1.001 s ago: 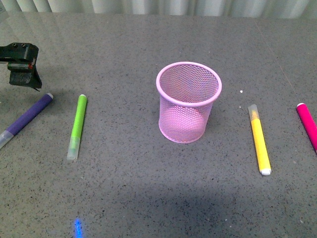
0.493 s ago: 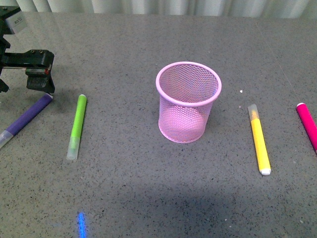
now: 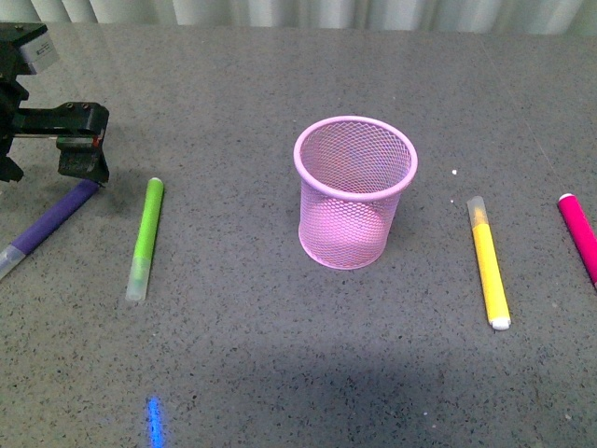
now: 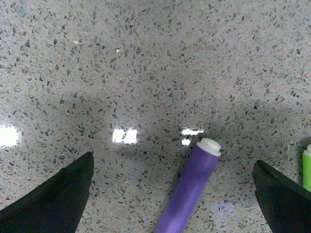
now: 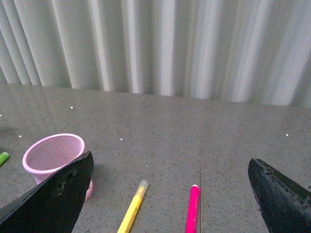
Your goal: Insert purple and pink pens into pink cup
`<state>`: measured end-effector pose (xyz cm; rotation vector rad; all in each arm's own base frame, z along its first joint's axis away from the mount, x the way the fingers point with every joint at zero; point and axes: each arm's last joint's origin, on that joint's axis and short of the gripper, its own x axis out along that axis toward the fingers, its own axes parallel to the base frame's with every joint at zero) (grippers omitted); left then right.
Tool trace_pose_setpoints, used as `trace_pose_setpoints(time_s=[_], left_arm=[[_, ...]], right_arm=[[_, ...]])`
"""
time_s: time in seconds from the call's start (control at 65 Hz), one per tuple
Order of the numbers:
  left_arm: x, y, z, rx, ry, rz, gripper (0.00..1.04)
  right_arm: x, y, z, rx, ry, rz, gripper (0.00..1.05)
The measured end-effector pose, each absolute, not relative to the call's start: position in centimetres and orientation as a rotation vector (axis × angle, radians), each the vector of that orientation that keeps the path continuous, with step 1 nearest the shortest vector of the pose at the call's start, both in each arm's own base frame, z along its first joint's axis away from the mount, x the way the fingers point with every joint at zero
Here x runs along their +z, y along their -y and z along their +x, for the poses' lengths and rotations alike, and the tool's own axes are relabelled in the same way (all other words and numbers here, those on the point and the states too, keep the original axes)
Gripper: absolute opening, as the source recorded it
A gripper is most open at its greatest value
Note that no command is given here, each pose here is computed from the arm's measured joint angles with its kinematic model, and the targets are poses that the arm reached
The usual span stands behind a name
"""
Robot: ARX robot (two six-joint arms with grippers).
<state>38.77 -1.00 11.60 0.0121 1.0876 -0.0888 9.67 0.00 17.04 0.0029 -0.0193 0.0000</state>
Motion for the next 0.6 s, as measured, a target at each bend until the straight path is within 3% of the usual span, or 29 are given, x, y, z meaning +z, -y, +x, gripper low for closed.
trace_pose_setpoints(time_s=[0.6], left_arm=[[10.57, 1.43, 38.6, -0.093, -1.106, 0.013, 0.97]], right_arm=[[17.04, 0.0, 9.67, 0.0, 0.019, 0.003, 0.97]])
